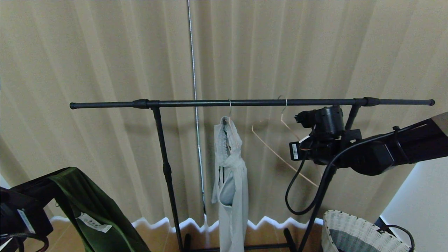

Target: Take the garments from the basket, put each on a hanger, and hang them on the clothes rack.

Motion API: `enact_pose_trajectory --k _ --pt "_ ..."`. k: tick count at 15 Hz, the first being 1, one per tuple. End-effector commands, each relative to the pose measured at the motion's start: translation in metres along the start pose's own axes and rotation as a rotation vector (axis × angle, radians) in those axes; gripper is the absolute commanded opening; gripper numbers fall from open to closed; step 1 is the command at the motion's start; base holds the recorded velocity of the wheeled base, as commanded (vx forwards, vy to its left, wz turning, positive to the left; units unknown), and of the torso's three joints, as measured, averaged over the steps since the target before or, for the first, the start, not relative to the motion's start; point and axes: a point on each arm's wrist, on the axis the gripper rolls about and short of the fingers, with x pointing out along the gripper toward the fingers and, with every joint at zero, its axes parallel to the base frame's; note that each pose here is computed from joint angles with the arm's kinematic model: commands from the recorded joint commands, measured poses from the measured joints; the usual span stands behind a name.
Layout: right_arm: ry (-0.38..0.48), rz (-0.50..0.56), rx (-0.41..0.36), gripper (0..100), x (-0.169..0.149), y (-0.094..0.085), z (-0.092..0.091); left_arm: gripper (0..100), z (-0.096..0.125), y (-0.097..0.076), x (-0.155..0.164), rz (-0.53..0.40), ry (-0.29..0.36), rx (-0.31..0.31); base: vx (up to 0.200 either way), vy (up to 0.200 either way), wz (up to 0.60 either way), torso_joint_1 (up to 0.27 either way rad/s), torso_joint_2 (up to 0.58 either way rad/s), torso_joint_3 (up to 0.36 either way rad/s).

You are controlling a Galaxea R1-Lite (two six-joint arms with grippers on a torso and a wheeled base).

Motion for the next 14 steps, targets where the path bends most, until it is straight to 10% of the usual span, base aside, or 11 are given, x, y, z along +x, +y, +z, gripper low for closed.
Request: enact_pose_trajectory --k 1,14 --pt "-0.07 0.013 0.018 0 -0.019 -0.005 0.007 0 -0.001 0.0 0.0 0.0 0.004 0.005 0.0 0.0 0.0 0.0 0.0 0.0" --pt "-0.174 0.033 0.049 0 -0.108 -0.039 -0.029 0 -0.008 0.001 -0.01 0.003 -0.018 0.052 0.0 0.0 0.0 0.0 0.0 0.0"
